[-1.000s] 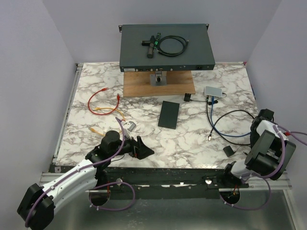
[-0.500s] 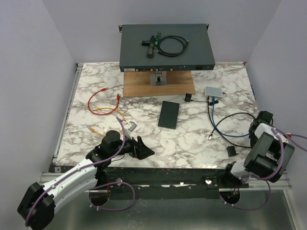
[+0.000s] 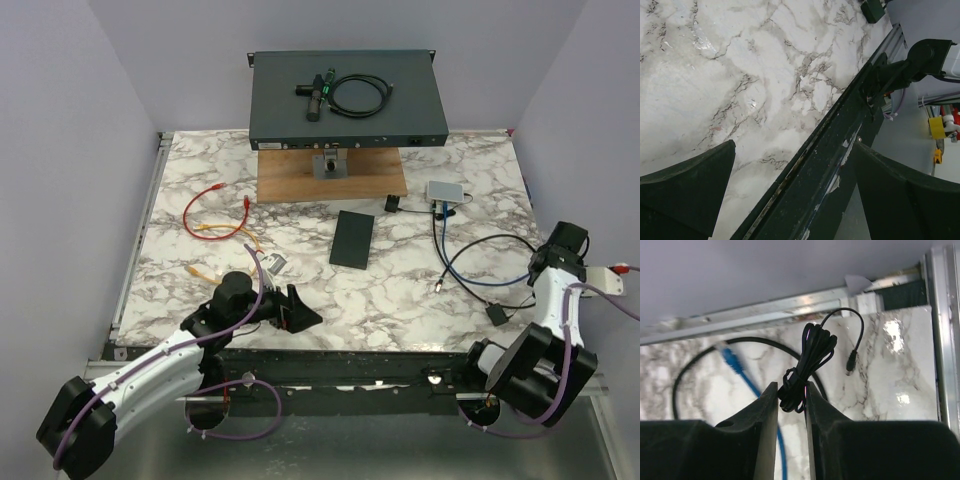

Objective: Insert the plug into the switch port
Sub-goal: Pick up the connector from the center of the board.

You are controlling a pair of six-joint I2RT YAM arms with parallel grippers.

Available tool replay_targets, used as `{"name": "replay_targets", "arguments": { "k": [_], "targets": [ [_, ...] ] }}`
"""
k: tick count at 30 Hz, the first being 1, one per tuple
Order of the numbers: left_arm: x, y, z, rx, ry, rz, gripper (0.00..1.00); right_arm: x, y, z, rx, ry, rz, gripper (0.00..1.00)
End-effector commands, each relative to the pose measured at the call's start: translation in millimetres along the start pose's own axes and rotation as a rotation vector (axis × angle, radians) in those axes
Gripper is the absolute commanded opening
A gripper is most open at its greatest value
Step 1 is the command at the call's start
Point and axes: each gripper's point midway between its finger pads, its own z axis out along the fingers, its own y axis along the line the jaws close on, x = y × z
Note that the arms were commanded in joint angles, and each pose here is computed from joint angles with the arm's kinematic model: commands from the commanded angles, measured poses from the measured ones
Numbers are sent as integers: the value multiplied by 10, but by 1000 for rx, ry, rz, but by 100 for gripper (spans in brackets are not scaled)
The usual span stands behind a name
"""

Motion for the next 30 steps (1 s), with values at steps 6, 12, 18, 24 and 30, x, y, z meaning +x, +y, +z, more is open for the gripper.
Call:
{"name": "replay_targets", "arguments": {
  "k": [6,12,18,24,30],
  "targets": [
    [-18,-49,15,30,-1,24,98,-457,405,-528,-251,-38,-10,1],
    [-17,-36,29,26,1,22,99,-486,810,-1026,-552,10,-47,1],
    [-35,-40,47,31,-3,29,99,-448,1117,-1536,-796,54,-102,1],
    [-92,-49,57,32,-25,42,98,-259,1375,-2089,-1063,104,-199,1],
    [-189,-78,69,24,-49,47,98,244,1525,-2680,-1309,119,-408,1]
  ]
}}
